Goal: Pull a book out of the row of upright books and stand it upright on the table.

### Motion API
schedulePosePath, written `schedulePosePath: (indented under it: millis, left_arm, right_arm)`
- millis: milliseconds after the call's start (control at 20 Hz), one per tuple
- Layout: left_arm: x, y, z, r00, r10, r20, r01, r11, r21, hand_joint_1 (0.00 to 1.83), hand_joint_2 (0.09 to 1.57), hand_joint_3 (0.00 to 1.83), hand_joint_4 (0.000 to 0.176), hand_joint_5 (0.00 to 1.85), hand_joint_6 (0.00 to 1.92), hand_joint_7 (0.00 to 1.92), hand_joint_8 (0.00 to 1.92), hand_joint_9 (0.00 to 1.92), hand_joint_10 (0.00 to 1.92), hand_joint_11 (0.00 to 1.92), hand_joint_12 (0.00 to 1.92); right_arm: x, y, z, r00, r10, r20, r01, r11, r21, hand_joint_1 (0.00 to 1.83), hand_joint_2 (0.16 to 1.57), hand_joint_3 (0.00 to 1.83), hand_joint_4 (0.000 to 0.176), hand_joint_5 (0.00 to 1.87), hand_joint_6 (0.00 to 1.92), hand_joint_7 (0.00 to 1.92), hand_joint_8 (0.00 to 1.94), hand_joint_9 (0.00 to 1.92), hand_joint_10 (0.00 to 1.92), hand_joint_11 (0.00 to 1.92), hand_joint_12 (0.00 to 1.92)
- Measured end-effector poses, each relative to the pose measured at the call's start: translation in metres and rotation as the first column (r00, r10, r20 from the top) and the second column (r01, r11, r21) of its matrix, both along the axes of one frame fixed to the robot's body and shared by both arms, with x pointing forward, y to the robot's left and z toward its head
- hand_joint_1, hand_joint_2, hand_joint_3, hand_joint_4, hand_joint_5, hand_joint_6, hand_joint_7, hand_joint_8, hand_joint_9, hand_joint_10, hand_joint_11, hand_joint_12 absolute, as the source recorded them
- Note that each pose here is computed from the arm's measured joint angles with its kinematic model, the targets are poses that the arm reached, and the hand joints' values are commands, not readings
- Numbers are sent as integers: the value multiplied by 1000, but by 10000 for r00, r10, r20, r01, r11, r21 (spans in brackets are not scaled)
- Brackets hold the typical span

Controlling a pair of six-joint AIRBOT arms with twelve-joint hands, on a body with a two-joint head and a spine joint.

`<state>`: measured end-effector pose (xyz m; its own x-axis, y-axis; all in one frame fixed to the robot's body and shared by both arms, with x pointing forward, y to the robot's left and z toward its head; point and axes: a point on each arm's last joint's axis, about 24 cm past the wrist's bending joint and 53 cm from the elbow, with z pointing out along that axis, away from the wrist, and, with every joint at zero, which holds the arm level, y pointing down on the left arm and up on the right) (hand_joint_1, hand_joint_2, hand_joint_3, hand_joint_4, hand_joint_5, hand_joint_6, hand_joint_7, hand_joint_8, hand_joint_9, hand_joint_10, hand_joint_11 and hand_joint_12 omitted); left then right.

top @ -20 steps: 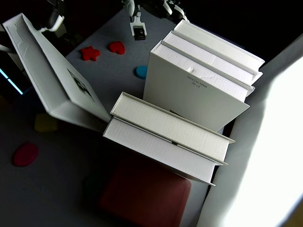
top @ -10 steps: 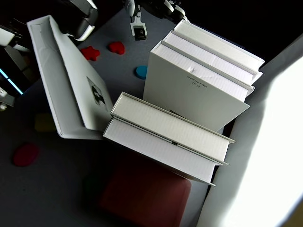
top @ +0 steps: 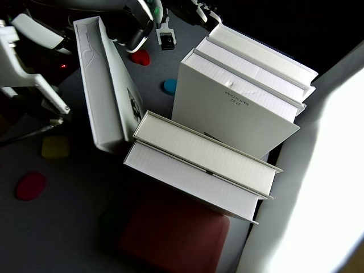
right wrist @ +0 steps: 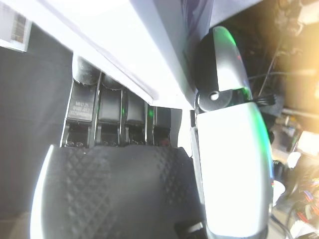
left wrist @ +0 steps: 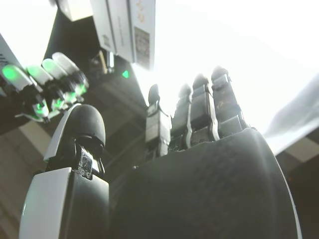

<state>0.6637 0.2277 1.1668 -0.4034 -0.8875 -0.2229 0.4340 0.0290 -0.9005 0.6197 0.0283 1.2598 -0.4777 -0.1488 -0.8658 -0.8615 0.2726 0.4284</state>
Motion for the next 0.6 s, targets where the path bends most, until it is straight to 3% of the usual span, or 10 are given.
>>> schedulePosePath:
  millis: [50, 100, 150, 200, 250, 300, 350, 450, 550, 600]
  left_arm:
    - [0, 0, -1, 10000, 6, -16, -6, 10000, -25, 330, 1370, 0, 41, 130, 4, 0, 0, 0, 0, 0, 328]
    - [0, 0, -1, 10000, 9, -26, -9, 10000, -31, 339, 1374, 0, 27, 163, 9, 48, 5, 29, 8, 0, 554]
    - [0, 0, -1, 10000, 23, -26, -23, 10000, -36, 326, 1372, 0, 55, 179, 8, 64, 3, 38, 7, 0, 715]
    - [1, 1, -1, 10000, 53, -27, -53, 10000, -62, 333, 1378, 0, 74, 186, 5, 84, 3, 48, 8, 0, 825]
    - [1, 1, -1, 10000, 73, -41, -73, 9999, -77, 328, 1399, 3, 80, 199, 7, 122, 7, 63, 10, 0, 772]
    - [1, 1, -1, 10000, 71, -45, -71, 9999, -89, 297, 1400, 2, 98, 198, 3, 52, 1, 12, 1, 0, 444]
    - [1, 1, -1, 10000, 60, -50, -60, 9999, -81, 298, 1404, 1, 91, 205, 3, 27, 2, 2, 0, 0, 278]
    - [1, 1, -2, 10000, 71, -62, -72, 9999, -83, 299, 1392, 0, 71, 215, 3, 20, 0, 0, 0, 0, 139]
    - [1, 1, -2, 10000, 71, -59, -71, 9999, -85, 269, 1375, 0, 85, 207, 0, 2, 0, 0, 0, 0, 5]
    - [0, 2, -2, 10000, 65, -60, -65, 9999, -79, 286, 1367, 0, 94, 210, 1, 6, 2, 0, 0, 0, 0]
  right_arm:
    - [3, 3, -4, 9999, -32, -102, 32, 10000, -16, 1163, 1311, 0, 0, 308, 992, 497, 854, 166, 659, 0, 898]
    - [4, 5, -7, 9999, -50, -149, 49, 10000, -38, 1258, 1299, 0, 0, 293, 630, 631, 1359, 189, 567, 0, 336]
    - [8, 6, -10, 9997, -144, -221, 144, 9999, -16, 1121, 1273, 0, 0, 242, 389, 504, 761, 174, 478, 0, 66]
    - [12, 7, -11, 9994, -234, -269, 236, 9997, 53, 1008, 1282, 0, 0, 200, 200, 302, 287, 95, 339, 11, 15]
    - [17, 7, -13, 9989, -352, -296, 354, 9994, 60, 896, 1253, 0, 0, 154, 70, 157, 108, 95, 147, 1, 228]
    - [21, 6, -14, 9980, -504, -393, 510, 9986, 151, 846, 1222, 0, 0, 76, 15, 42, 25, 49, 68, 0, 496]
    - [23, 6, -14, 9975, -573, -413, 584, 9980, 237, 816, 1185, 0, 0, 53, 7, 8, 4, 66, 55, 0, 732]
    - [27, 4, -13, 9966, -688, -461, 704, 9969, 345, 746, 1149, 0, 0, 1, 0, 0, 0, 2, 4, 0, 201]
    - [33, 2, -14, 9948, -881, -517, 904, 9949, 438, 636, 1181, 5, 9, 0, 0, 0, 0, 0, 0, 0, 26]
    - [34, 0, -14, 9948, -929, -429, 947, 9946, 417, 488, 1146, 0, 45, 0, 0, 0, 0, 0, 0, 0, 4]
